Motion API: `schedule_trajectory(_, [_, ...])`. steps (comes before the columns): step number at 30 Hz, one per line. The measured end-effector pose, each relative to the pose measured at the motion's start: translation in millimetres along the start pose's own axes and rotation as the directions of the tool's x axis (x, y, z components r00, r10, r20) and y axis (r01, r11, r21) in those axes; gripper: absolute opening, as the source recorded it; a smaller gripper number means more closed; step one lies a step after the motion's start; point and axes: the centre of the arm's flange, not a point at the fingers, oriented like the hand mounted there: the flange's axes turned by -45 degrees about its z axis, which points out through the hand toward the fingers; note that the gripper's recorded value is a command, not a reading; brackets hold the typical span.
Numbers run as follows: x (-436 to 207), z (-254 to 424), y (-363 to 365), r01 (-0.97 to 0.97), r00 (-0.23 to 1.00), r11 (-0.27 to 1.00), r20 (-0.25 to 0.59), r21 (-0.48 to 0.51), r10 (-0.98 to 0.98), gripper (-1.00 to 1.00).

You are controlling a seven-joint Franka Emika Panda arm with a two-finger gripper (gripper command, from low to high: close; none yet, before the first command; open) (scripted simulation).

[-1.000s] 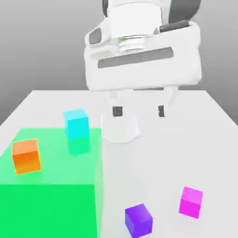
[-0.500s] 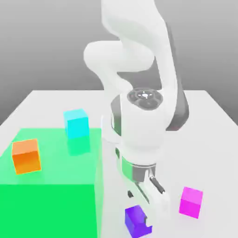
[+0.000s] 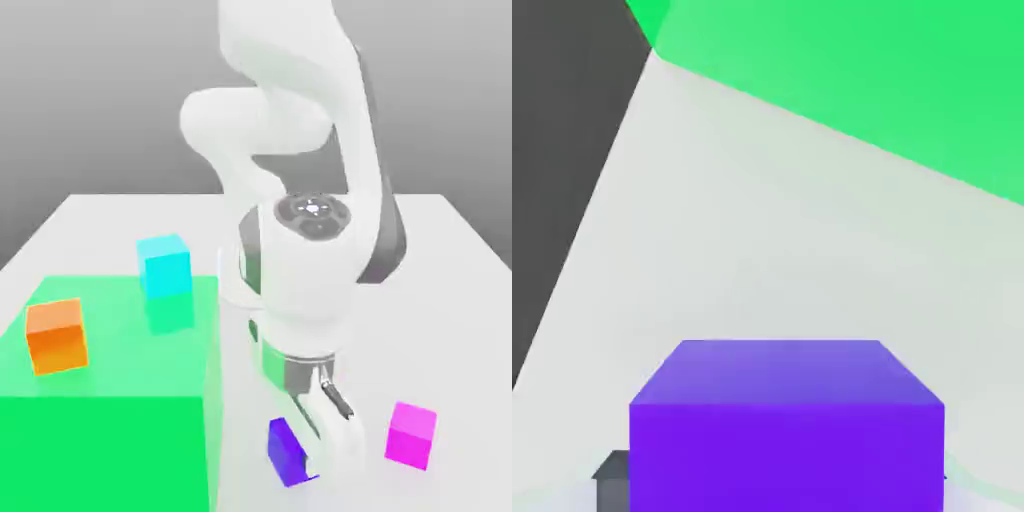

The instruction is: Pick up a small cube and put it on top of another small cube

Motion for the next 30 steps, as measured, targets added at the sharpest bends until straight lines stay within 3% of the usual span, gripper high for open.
schedule_trajectory(8, [53, -134, 12, 0.268, 0.961, 0.963, -0.072, 0.023, -0.266, -1.0])
schedule_trajectory(20, [90, -265, 143, 0.417, 0.906, 0.907, -0.048, -0.056, -0.42, -1.0])
schedule_trajectory(26, [90, -217, 171, 0.397, 0.918, 0.918, 0.019, -0.019, -0.397, -1.0])
schedule_trajectory(27, [89, -204, 172, 0.396, 0.918, 0.918, 0.02, -0.018, -0.396, 1.0])
schedule_trajectory(30, [89, -204, 172, 0.396, 0.918, 0.918, 0.02, -0.018, -0.396, 1.0])
